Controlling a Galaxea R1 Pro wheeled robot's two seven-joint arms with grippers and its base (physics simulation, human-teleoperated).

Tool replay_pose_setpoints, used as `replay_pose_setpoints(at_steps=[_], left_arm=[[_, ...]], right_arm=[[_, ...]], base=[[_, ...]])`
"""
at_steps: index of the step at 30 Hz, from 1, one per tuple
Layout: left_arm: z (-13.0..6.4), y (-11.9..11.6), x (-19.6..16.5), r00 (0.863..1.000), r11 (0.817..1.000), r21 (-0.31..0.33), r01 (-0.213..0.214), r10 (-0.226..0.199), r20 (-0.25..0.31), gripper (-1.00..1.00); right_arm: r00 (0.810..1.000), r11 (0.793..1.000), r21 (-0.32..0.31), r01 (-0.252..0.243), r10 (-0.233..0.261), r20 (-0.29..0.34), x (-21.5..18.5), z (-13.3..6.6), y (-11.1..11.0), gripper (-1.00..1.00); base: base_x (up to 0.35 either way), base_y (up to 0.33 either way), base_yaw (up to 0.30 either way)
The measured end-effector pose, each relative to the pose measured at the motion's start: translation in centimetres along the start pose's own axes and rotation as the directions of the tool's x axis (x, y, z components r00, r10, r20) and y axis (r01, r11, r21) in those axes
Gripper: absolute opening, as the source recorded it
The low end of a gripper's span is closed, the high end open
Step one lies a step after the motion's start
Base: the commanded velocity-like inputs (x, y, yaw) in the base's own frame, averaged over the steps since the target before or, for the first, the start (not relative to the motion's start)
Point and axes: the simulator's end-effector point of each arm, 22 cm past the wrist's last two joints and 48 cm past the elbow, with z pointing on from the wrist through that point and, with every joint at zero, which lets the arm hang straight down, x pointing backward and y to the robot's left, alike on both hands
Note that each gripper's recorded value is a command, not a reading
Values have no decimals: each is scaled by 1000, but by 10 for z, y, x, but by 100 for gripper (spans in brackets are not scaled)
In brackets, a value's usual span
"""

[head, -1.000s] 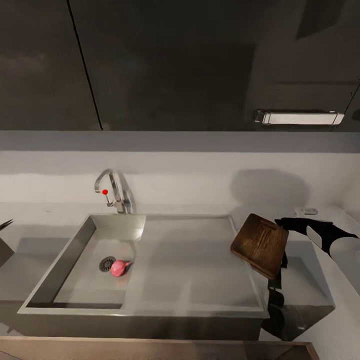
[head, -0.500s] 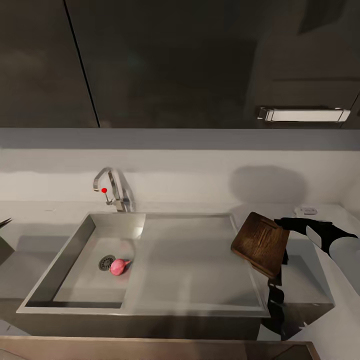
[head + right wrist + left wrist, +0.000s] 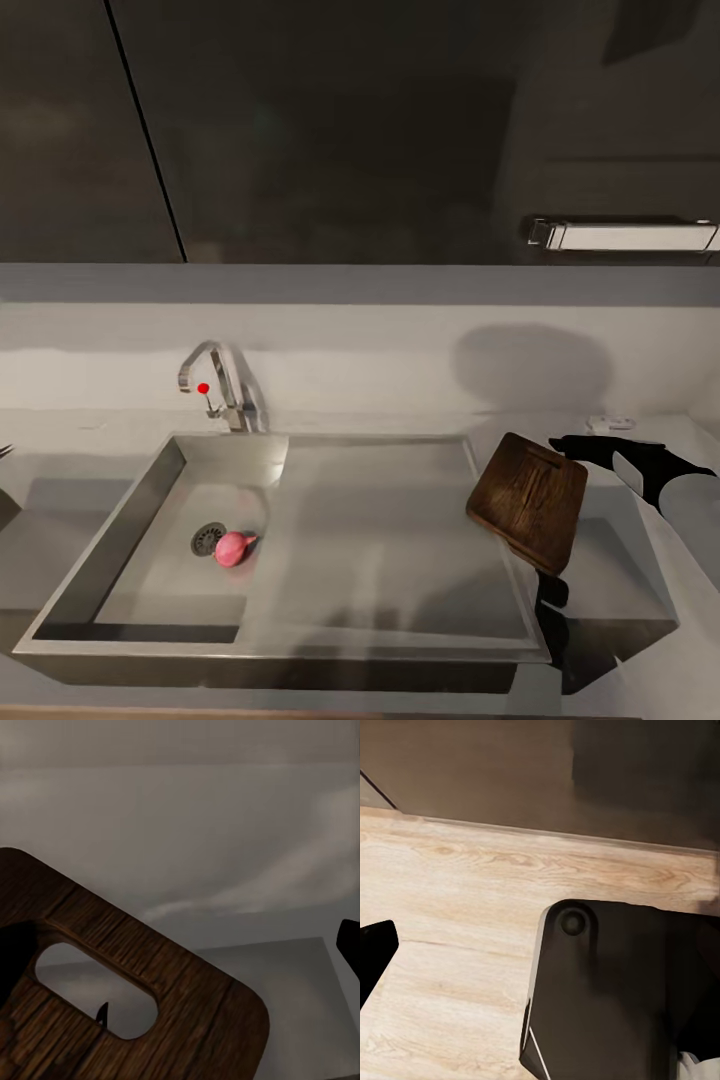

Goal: In the kitchen, take the Vidalia onion out of the sink, dice it on the chopping board with the paring knife, put the diced onion into the bowl on the countertop, then place both the paring knife and the chopping board into the sink.

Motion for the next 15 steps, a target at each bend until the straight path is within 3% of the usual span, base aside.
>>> replay_pose_setpoints(at_steps=[15], left_arm=[[-3, 1, 2, 1000, 1000, -2, -2, 2, -13, 100]], right_arm=[[1000, 1000, 7, 4, -3, -12, 7, 5, -3, 100]], base=[[0, 0, 0]])
